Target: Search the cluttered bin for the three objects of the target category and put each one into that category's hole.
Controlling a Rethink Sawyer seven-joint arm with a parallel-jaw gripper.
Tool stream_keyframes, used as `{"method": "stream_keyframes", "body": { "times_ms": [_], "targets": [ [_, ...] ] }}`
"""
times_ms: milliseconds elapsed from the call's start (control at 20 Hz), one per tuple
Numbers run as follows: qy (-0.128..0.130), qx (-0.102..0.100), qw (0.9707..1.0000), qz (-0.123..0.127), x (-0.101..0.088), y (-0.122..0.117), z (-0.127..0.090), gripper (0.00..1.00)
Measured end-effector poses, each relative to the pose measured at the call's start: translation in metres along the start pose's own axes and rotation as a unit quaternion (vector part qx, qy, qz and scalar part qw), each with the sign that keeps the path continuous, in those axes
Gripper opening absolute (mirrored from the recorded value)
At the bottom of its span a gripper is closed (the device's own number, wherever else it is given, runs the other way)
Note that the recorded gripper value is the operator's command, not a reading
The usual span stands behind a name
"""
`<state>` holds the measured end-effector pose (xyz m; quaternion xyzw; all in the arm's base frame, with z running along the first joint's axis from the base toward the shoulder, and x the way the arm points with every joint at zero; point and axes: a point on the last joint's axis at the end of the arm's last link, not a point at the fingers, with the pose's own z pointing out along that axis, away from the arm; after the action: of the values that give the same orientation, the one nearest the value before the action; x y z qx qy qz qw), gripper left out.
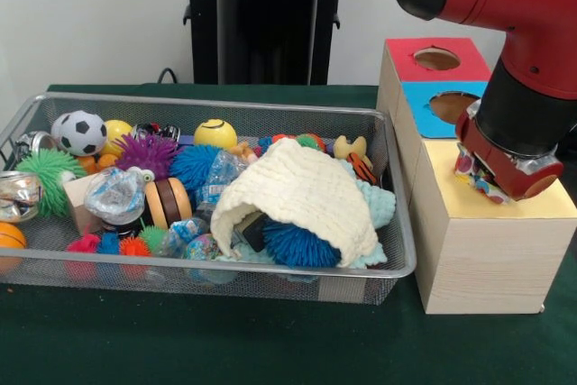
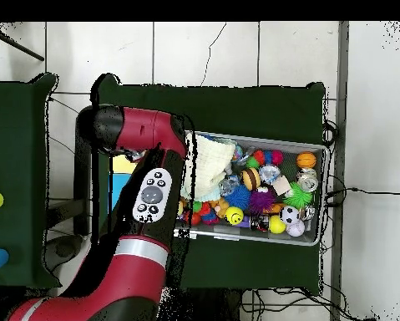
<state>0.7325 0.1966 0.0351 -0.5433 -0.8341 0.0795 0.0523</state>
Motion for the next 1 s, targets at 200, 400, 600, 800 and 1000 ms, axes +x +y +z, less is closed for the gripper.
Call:
{"method": "stream_keyframes", "body": {
  "times_ms": [200,400,600,800,1000],
  "targets": [
    [-0.010,0.002,0.9999,-0.008,0.0009,0.0000,-0.0002,0.00],
    [-0.019,0.003,0.9997,-0.015,0.0027,0.0001,-0.0002,0.00],
    [-0.020,0.003,0.9997,-0.016,0.0024,-0.0003,-0.0004,0.00],
    [-0.020,0.003,0.9997,-0.016,0.0018,-0.0007,-0.0010,0.00],
    [-0.023,0.003,0.9995,-0.020,0.0015,-0.0011,-0.0017,0.00]
  ]
}}
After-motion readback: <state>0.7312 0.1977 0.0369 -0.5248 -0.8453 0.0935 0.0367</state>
